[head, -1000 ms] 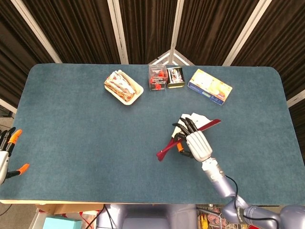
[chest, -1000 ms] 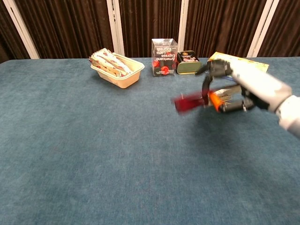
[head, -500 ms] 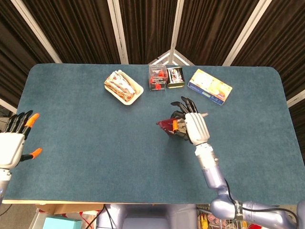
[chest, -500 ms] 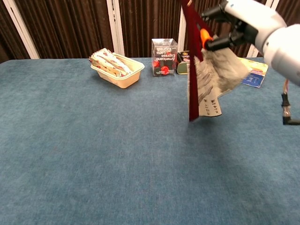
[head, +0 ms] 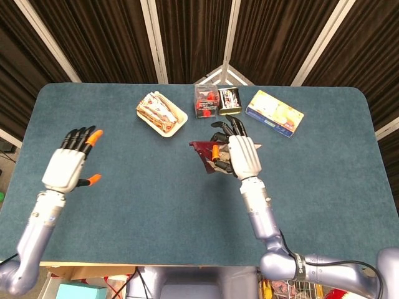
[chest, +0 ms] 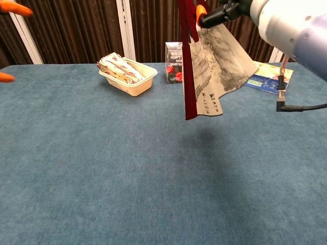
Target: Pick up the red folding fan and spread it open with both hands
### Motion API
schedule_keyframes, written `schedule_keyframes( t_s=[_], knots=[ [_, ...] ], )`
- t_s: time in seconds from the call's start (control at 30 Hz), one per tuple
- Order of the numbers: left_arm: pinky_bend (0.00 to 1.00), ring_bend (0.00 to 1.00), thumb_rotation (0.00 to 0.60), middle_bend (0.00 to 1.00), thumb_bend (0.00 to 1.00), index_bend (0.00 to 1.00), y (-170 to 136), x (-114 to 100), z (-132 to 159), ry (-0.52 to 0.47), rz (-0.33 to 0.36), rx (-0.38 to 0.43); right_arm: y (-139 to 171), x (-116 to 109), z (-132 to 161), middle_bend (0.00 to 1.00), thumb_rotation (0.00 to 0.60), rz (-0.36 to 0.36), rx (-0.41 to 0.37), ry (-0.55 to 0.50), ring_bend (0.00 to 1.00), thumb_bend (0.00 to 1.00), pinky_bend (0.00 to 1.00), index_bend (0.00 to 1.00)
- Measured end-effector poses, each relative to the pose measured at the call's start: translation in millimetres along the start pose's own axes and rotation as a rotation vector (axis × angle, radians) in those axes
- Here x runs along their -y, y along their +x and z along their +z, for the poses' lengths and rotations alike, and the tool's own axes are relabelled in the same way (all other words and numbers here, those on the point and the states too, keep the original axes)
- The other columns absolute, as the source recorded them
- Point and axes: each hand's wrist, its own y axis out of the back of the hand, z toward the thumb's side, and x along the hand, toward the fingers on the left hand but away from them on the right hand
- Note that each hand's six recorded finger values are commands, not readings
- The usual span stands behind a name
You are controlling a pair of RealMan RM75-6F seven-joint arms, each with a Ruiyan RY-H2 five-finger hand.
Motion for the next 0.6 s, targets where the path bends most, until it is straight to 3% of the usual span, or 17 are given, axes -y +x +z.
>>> schedule_keyframes(
  t_s=[0.27,0.43,0.6],
  knots=[
    [0.00,0.00,0.600,0.00,0.20,0.12,23.2,30.8,34.1,-0.042,-0.037,0.028,-11.7,-2.2,20.9,0.27,0.600,-0.048,0.003,-0.003,0.02,0.68,0.00,0.72],
    [0.00,0.00,0.600,0.00,0.30,0.17,36.8,45.0,53.8,-0.073,-0.048,0.043,-17.1,-3.4,31.6,0.27,0.600,-0.067,0.008,-0.021,0.02,0.68,0.00,0.72],
    [0.00,0.00,0.600,0.00,0.33,0.20,48.1,54.1,74.7,-0.132,-0.056,0.054,-18.0,-3.5,40.1,0.27,0.600,-0.072,0.011,-0.032,0.02,0.69,0.00,0.72]
  ],
)
